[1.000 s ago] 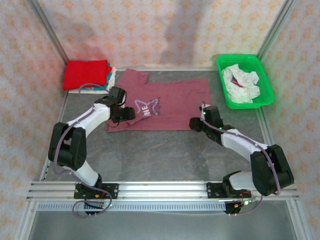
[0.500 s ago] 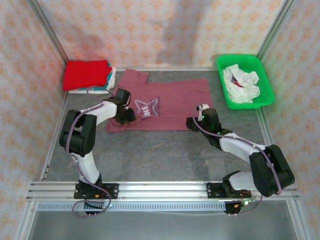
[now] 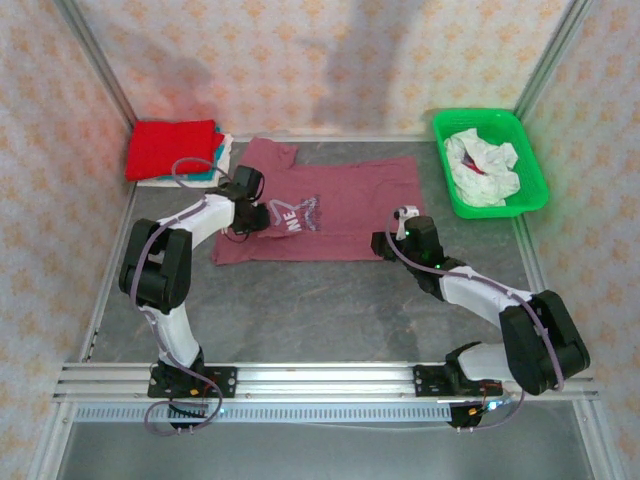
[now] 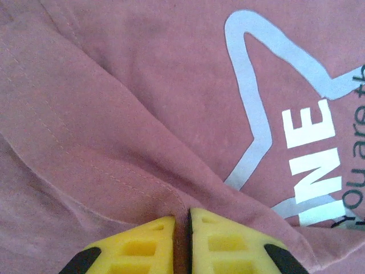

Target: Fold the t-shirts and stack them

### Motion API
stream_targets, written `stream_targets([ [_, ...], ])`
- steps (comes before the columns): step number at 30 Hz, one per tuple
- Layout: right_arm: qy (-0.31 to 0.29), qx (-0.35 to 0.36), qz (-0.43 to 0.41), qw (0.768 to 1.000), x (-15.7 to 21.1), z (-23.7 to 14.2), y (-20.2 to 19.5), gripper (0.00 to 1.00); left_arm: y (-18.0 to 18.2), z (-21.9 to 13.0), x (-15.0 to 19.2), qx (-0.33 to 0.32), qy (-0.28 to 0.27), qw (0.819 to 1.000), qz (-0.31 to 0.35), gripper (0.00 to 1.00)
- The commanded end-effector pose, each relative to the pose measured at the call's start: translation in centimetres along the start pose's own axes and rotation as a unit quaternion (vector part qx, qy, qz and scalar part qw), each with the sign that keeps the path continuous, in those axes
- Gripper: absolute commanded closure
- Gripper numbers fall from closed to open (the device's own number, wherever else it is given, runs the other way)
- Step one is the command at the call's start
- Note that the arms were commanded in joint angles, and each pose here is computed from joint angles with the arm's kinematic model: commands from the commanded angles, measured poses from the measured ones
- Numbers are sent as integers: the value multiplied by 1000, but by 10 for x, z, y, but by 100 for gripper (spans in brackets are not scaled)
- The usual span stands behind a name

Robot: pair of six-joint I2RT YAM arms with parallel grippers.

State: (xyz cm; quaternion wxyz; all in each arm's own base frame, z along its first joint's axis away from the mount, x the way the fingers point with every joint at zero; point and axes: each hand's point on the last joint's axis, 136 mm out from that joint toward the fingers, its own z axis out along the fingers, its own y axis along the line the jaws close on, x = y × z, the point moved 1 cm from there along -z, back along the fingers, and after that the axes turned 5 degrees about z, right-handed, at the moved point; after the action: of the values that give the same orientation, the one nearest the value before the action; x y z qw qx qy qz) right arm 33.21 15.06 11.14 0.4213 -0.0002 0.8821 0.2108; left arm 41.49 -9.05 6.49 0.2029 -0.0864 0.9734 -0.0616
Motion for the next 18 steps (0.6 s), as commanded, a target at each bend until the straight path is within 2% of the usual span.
stream_targets([
  [1,-20,-13,4,1000,-9,-5,7,47,0,3,-11,-20,-4,1000,16,87],
  [7,-22,-15,5,1000,-10,-6,8,46,-9,15,-25,-16,-1,1000,25,98],
  [18,-24,-18,10,1000,-12,-6,10,45,-32,22,-52,-23,4,998,65,100],
])
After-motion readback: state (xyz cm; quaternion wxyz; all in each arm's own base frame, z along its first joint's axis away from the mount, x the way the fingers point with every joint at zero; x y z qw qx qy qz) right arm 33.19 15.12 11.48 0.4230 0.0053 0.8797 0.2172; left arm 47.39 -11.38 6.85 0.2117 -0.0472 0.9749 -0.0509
